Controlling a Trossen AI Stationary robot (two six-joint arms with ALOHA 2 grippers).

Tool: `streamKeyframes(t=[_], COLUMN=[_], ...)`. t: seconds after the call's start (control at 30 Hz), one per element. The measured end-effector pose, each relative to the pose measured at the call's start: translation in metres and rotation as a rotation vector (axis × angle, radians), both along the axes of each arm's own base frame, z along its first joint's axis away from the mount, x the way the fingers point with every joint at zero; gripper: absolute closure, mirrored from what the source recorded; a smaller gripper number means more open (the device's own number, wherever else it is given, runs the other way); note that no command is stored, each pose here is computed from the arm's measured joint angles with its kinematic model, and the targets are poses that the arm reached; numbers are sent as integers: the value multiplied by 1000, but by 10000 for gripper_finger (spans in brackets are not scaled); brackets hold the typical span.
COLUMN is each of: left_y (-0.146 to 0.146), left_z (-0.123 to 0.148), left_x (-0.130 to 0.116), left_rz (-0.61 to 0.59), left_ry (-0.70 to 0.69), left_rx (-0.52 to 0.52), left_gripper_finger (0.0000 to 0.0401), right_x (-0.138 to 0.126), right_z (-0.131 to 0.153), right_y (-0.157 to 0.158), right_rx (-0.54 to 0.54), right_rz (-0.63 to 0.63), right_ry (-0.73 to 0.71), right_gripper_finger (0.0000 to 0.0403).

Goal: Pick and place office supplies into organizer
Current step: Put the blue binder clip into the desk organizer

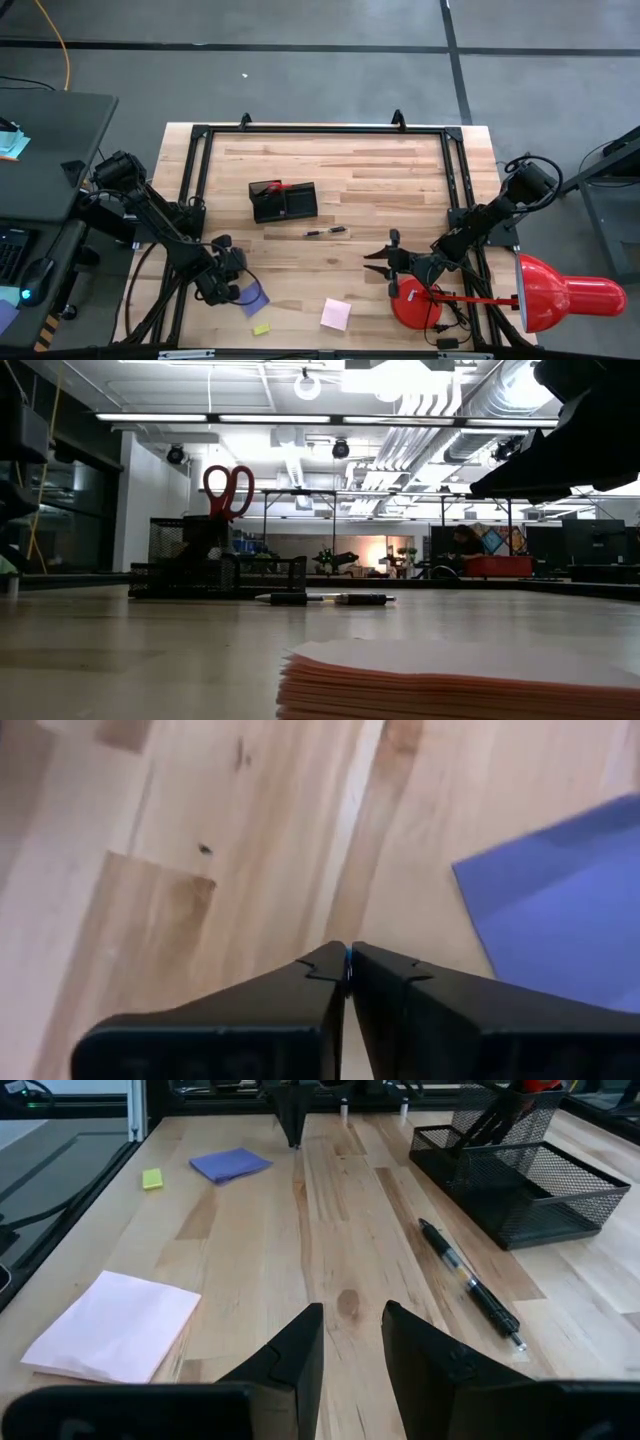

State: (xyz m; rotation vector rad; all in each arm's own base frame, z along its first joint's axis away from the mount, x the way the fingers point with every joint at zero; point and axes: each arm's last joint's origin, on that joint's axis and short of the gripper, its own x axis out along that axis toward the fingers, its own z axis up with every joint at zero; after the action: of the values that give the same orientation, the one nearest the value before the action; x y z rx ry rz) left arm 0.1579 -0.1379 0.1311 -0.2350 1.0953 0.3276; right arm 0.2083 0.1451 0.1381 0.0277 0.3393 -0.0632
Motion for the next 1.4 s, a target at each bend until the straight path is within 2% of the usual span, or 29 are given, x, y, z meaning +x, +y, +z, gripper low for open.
streamKeyframes(t=[0.33,0.53,0.67,1.07,1.27,1.4], left_y=[6,22,42,87,101,107], left_z=[3,5,5,9,10,10], left_x=[4,16,27,55,58,59], left_rz=[65,173,260,338,391,414], left_ry=[-158,-208,-192,-186,-197,-184], left_rx=[156,227,256,346,407,399], left_gripper_finger=[399,399,399,399,400,400], right_x=[0,0,0,0,-1,-1], right_z=[0,0,0,-1,-3,-3], right_y=[0,0,0,-1,-1,-1], right_rx=[-5,-5,-5,-9,-5,-5], right_rz=[-13,-14,-15,-18,-24,-24], right_ry=[-4,-4,-5,9,23,23], right_gripper_finger=[305,305,305,305,305,305])
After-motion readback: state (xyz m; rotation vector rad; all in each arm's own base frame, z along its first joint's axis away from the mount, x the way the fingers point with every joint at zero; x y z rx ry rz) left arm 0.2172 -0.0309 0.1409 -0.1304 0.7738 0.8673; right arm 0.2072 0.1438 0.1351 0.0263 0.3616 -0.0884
